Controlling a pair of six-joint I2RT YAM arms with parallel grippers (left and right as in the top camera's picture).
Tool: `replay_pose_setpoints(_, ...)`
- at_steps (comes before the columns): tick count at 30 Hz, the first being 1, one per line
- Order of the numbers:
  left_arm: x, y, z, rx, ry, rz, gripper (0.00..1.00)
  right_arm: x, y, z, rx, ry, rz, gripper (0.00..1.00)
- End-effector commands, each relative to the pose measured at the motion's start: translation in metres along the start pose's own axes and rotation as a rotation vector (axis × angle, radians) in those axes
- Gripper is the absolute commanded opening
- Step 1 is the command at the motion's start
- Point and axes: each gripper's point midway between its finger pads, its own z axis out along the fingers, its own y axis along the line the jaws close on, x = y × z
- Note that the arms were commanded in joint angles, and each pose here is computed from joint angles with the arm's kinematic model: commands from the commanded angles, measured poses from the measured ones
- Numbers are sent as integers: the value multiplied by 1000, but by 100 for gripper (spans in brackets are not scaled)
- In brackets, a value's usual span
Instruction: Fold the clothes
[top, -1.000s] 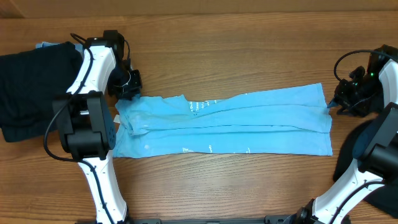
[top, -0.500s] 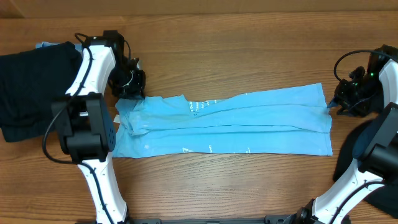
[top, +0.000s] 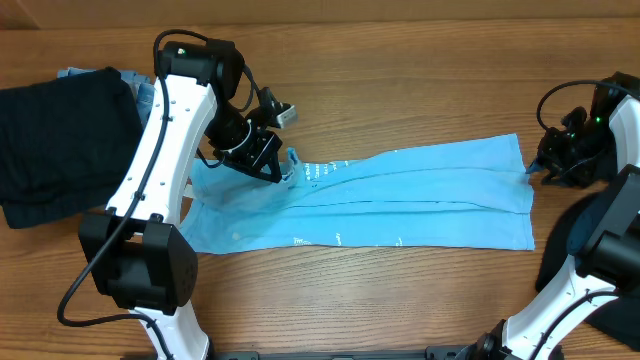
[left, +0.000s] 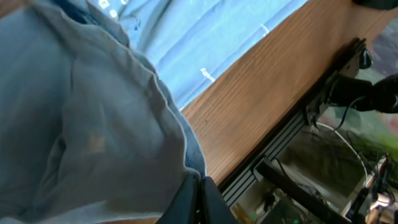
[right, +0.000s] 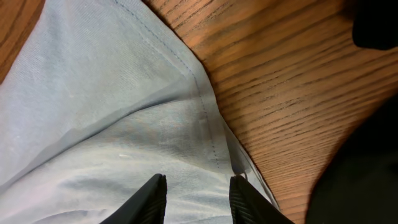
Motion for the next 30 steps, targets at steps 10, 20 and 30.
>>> replay_pose_setpoints(10, 21, -17, 7, -63, 76, -42, 4, 1, 3, 1, -8, 3, -1, 37)
replay_pose_setpoints(20, 57, 11, 21, -370, 148, -180, 4, 0, 3, 1, -8, 2, -1, 37)
replay_pose_setpoints(30, 51, 93, -19, -487, -60, -509, 11, 0, 3, 1, -8, 2, -1, 37)
